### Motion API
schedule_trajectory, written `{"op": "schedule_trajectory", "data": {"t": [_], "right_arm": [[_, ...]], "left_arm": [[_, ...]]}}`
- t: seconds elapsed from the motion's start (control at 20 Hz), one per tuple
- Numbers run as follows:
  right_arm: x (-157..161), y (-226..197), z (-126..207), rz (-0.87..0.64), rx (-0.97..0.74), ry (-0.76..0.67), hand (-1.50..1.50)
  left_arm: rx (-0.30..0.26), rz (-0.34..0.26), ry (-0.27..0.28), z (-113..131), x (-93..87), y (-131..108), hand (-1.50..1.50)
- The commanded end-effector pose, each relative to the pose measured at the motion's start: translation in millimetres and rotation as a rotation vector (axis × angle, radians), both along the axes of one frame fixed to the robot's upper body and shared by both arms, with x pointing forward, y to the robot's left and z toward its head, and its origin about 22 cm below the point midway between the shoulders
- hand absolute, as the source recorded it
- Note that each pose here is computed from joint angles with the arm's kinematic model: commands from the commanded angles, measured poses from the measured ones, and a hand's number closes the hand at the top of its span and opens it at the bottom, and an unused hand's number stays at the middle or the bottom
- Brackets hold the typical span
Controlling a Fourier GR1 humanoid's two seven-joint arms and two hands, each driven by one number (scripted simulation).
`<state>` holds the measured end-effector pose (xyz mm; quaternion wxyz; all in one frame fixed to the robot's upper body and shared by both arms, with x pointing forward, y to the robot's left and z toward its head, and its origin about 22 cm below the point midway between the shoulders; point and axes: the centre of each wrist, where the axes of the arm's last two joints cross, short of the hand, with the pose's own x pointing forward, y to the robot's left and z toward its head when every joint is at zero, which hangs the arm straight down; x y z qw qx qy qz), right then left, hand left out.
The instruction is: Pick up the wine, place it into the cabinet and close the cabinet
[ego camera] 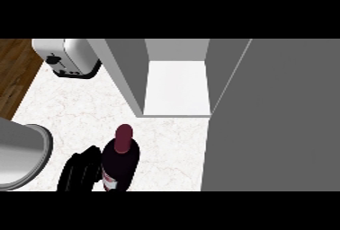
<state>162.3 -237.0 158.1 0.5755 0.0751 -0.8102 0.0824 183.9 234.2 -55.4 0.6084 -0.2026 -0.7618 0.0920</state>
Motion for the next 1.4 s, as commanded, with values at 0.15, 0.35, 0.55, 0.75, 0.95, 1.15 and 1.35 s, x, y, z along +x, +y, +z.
{"op": "schedule_trajectory", "data": {"t": [0.15, 0.35, 0.55, 0.75, 0.95, 1.15, 1.35], "right_arm": [[2, 19, 11, 0.008, -0.002, -0.008, -1.5], [3, 13, -6, 0.015, -0.005, 0.008, -1.5], [-11, -11, -11, -0.003, -0.008, 0.005, -1.5], [20, 10, -12, -0.003, -0.004, 0.014, -1.5], [3, 6, -13, -0.007, -0.011, 0.003, -1.5], [-2, 8, -15, -0.008, -0.023, 0.01, -1.5], [16, 1, -21, -0.011, -0.011, -0.008, -1.5]], "left_arm": [[0.012, 0.031, -0.053, 55, 19.4, -23, 1.5], [-0.009, 0.0, -0.015, 77, 35.5, -35, 1.5], [0.004, 0.006, -0.031, 101, 57.4, -54, 1.5], [0.025, 0.038, -0.059, 101, 91.8, -68, 1.5], [0.09, 0.06, -0.091, 111, 98.2, -106, 1.5], [0.163, 0.073, -0.074, 97, 120.0, -113, 1.5], [0.221, 0.052, -0.061, 106, 125.2, -130, 1.5]]}}
